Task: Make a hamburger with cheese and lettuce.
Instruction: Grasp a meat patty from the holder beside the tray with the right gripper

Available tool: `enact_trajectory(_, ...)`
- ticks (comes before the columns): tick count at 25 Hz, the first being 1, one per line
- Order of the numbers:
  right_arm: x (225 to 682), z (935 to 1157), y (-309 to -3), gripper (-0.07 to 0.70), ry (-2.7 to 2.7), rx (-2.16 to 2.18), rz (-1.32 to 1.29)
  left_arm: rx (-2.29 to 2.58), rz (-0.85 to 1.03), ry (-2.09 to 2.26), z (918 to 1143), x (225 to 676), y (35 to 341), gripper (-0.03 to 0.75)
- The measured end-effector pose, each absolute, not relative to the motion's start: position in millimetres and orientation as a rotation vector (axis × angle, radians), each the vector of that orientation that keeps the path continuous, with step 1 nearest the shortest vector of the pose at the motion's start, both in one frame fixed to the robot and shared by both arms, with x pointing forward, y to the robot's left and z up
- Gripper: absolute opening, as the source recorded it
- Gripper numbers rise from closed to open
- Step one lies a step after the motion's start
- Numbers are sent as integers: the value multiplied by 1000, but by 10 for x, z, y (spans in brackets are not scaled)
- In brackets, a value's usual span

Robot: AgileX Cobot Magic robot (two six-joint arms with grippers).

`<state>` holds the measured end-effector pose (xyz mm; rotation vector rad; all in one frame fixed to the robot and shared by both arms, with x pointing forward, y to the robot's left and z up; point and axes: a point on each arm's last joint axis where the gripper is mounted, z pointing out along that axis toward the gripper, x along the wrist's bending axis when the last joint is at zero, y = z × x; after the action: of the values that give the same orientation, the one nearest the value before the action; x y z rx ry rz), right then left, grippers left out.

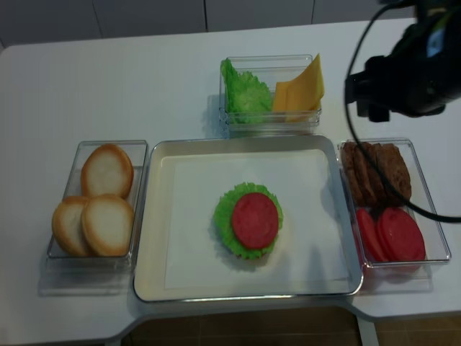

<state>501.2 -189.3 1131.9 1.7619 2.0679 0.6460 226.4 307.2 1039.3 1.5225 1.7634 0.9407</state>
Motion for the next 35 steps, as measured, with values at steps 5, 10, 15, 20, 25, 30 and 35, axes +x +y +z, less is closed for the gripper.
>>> enact_trajectory(5,5246,11067,-1613,372,2121,1732,386,1522,941,1763,10393,2264,3072,427)
enact_trajectory(10,5434,10795,-1427,368,2159,1766,226,1522,941,1763,10393,2264,3072,427)
enact_trajectory(15,5542,10530,-1369,349,2188,1778,86,1522,941,1763,10393,2264,3072,427)
enact_trajectory(20,5599,10389,-1349,293,2199,1768,23,1522,941,1763,10393,2264,3072,427)
enact_trajectory(25,5640,10381,-1388,279,2150,1735,-7,1522,941,1763,10393,2264,3072,427)
enact_trajectory(30,5653,10377,-1394,278,2139,1727,-10,1522,941,1763,10393,2264,3072,427)
enact_trajectory(35,5687,10278,-1374,278,2148,1729,-43,1522,941,1763,10393,2264,3072,427)
